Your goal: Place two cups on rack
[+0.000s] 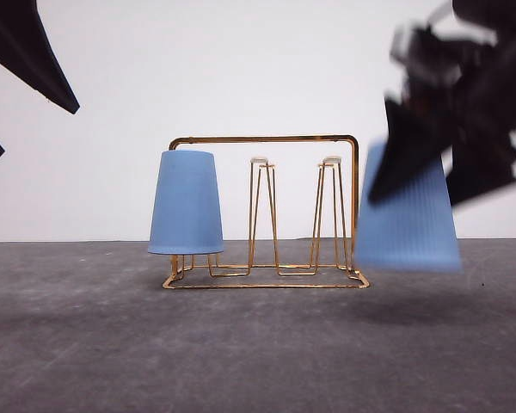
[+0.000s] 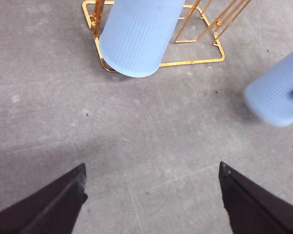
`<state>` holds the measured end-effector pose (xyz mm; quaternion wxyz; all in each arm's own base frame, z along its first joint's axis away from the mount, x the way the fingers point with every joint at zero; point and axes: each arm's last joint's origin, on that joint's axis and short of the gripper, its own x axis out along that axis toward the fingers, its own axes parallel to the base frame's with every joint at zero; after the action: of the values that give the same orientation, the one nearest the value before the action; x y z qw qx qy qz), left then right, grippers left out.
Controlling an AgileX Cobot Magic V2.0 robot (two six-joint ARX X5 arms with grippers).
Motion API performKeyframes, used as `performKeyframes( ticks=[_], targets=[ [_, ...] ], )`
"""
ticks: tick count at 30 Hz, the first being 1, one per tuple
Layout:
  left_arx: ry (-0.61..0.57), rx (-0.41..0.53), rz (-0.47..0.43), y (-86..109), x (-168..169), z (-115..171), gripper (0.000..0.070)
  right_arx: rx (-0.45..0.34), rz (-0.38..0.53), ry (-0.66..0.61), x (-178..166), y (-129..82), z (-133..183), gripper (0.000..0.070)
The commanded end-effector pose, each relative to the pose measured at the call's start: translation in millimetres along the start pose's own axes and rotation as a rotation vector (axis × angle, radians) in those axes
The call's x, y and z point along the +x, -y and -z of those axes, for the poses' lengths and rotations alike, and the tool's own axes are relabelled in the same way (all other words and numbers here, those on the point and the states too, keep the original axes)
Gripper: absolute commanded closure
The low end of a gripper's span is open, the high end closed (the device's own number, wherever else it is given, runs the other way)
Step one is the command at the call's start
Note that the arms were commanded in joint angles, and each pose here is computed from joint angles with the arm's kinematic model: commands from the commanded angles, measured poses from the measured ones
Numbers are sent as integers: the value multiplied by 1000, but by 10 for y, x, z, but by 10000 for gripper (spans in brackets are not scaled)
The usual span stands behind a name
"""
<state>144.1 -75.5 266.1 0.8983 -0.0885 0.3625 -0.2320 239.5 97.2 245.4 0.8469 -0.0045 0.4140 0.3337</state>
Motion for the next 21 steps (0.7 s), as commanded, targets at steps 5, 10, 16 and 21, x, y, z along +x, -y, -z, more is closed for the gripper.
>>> performKeyframes(
  ticks=[5, 10, 16, 21],
  targets=[
    [14, 11, 3, 17, -9, -40, 197, -100, 4, 107, -344, -188, -503, 342],
    [14, 11, 3, 17, -9, -40, 197, -205, 58, 266, -498, -314, -787, 342],
    [14, 11, 3, 17, -9, -40, 197, -224, 68, 311, -360, -267, -878, 342],
    [14, 11, 3, 17, -9, -40, 197, -210, 91, 233, 21, -116, -879, 341]
  ],
)
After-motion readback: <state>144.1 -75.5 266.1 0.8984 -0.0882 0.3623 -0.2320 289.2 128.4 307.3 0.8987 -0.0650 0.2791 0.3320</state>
